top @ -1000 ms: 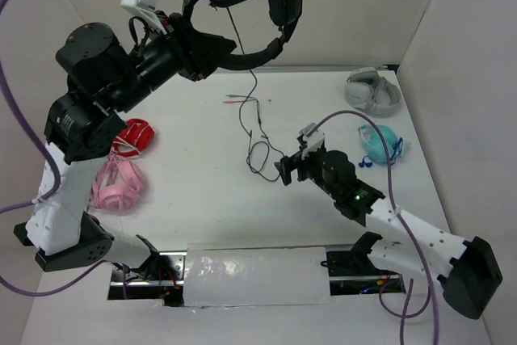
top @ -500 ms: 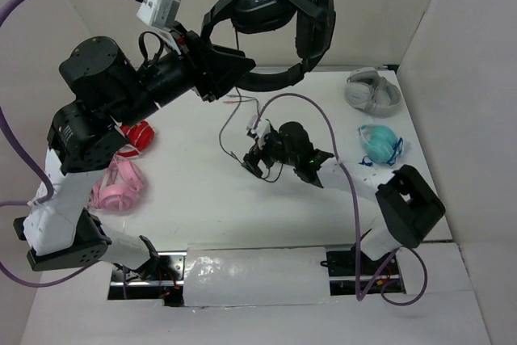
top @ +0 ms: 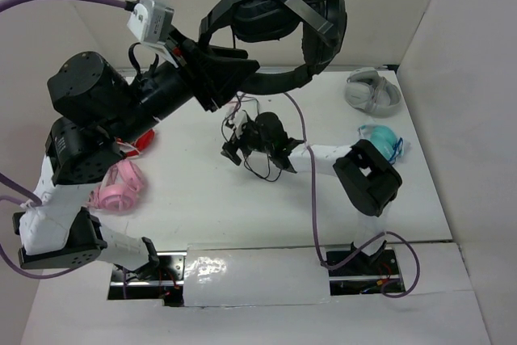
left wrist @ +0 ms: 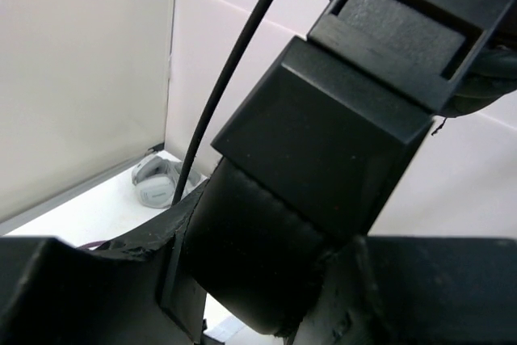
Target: Wrap the headphones
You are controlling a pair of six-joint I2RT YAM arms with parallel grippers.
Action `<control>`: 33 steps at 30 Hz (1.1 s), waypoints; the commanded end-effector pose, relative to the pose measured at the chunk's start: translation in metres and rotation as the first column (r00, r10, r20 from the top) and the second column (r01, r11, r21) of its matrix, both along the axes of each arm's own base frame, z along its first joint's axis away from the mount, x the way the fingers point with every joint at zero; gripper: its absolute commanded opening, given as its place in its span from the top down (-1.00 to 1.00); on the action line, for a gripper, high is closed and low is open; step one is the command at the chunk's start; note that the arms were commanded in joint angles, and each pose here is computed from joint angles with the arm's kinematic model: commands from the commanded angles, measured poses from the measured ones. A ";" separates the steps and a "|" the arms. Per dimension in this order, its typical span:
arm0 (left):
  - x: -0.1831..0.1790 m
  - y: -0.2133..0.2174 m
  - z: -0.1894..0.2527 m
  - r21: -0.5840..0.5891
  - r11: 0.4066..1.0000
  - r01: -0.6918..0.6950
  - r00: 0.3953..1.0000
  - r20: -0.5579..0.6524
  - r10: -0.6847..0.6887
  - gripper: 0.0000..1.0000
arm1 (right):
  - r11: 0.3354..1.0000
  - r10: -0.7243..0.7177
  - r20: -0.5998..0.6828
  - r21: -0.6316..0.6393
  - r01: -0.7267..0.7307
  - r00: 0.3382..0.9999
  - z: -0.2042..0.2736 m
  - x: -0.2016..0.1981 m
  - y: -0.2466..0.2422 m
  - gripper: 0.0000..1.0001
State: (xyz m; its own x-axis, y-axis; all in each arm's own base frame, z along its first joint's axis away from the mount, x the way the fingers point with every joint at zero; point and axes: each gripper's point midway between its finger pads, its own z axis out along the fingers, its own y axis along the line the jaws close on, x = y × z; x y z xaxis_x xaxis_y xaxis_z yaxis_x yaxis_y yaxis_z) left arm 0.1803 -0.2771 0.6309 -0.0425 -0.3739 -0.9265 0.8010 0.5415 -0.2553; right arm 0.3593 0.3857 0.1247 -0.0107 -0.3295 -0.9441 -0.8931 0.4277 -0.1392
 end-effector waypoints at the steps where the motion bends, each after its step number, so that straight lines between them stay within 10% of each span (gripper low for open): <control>1: -0.013 0.030 0.044 -0.148 0.988 -0.030 0.996 0.079 0.042 1.00 | 0.990 0.005 0.084 0.143 -0.017 0.996 0.046 0.014 0.022 -0.87; 6: -0.014 0.034 0.044 -0.153 0.987 -0.048 0.995 0.083 0.061 1.00 | 0.989 0.024 0.048 0.143 -0.031 0.999 0.052 0.019 0.034 -0.24; 7: -0.013 0.038 0.044 -0.156 0.986 -0.061 0.994 0.083 0.074 1.00 | 0.991 0.028 0.015 0.128 -0.029 1.000 0.049 0.021 0.035 0.32; 10: 0.001 0.051 0.043 -0.172 0.971 -0.167 0.981 0.072 0.182 1.00 | 0.993 0.104 -0.113 0.068 -0.097 0.988 0.041 0.008 0.029 1.00; 20: 0.103 0.085 0.000 -0.060 0.832 -0.552 0.834 -0.017 0.552 1.00 | 0.961 -0.176 -0.449 0.114 0.252 0.876 -0.004 -0.090 -0.062 1.00; 26: 0.175 0.097 -0.079 0.144 0.875 -0.463 0.841 -0.241 0.485 1.00 | 0.738 -0.580 -0.529 -0.021 0.674 0.619 -0.032 -0.113 -0.153 1.00; 33: 0.166 0.116 -0.122 0.126 0.983 -0.136 0.902 -0.395 0.175 1.00 | 0.465 -0.786 -0.505 -0.103 0.879 0.357 -0.034 -0.085 -0.239 1.00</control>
